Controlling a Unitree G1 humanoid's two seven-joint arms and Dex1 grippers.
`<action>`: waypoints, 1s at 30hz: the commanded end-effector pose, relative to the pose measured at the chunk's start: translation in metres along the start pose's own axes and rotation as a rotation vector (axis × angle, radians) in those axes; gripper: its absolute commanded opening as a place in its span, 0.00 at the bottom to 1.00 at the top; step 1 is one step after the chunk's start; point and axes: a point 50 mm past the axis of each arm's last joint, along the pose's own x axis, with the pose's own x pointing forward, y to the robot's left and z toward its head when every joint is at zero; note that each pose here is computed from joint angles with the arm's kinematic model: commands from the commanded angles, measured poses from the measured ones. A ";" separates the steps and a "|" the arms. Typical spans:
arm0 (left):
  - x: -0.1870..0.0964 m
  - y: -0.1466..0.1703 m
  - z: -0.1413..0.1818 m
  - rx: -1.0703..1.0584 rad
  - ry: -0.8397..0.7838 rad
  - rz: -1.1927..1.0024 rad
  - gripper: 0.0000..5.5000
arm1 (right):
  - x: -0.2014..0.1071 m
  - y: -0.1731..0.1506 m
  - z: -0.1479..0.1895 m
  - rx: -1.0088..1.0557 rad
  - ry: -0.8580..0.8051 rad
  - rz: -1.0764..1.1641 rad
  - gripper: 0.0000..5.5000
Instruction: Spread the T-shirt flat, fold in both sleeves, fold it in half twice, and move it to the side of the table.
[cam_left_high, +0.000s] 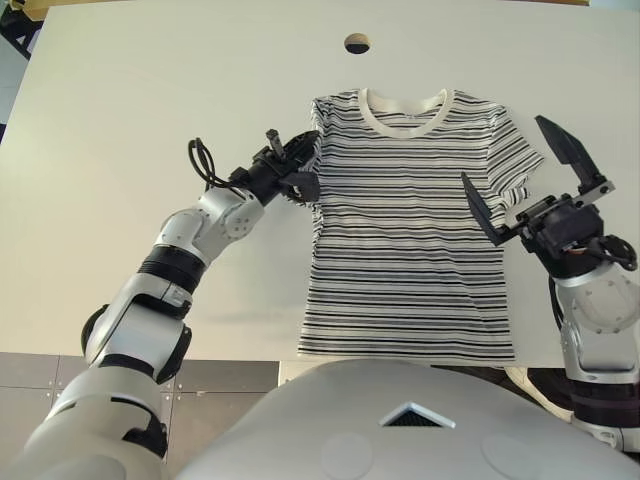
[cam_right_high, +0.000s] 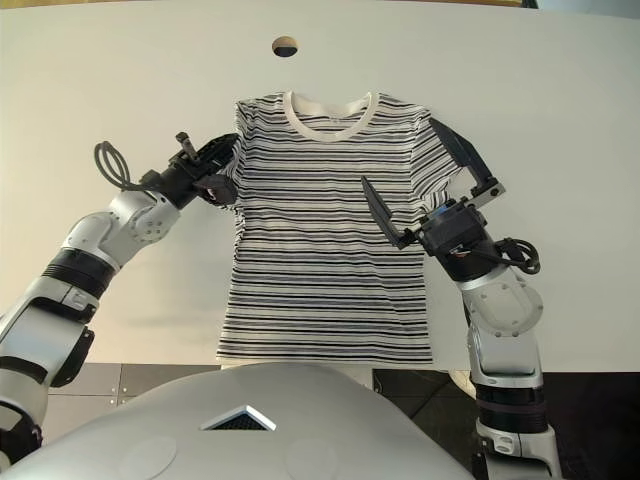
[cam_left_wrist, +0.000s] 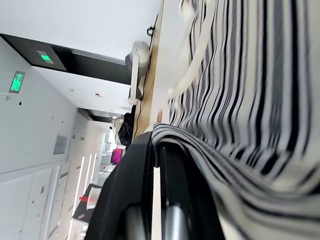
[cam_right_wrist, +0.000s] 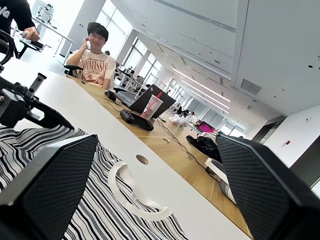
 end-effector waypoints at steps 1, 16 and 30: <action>0.022 0.011 0.015 0.027 -0.057 0.017 0.02 | -0.001 0.000 -0.005 -0.002 0.011 -0.009 0.80; 0.035 0.002 0.036 0.039 -0.141 -0.044 0.45 | -0.001 -0.009 -0.019 -0.071 0.079 -0.075 0.80; 0.009 0.056 0.050 -0.379 -0.163 0.482 0.57 | 0.004 -0.104 -0.146 -0.960 0.761 0.215 0.80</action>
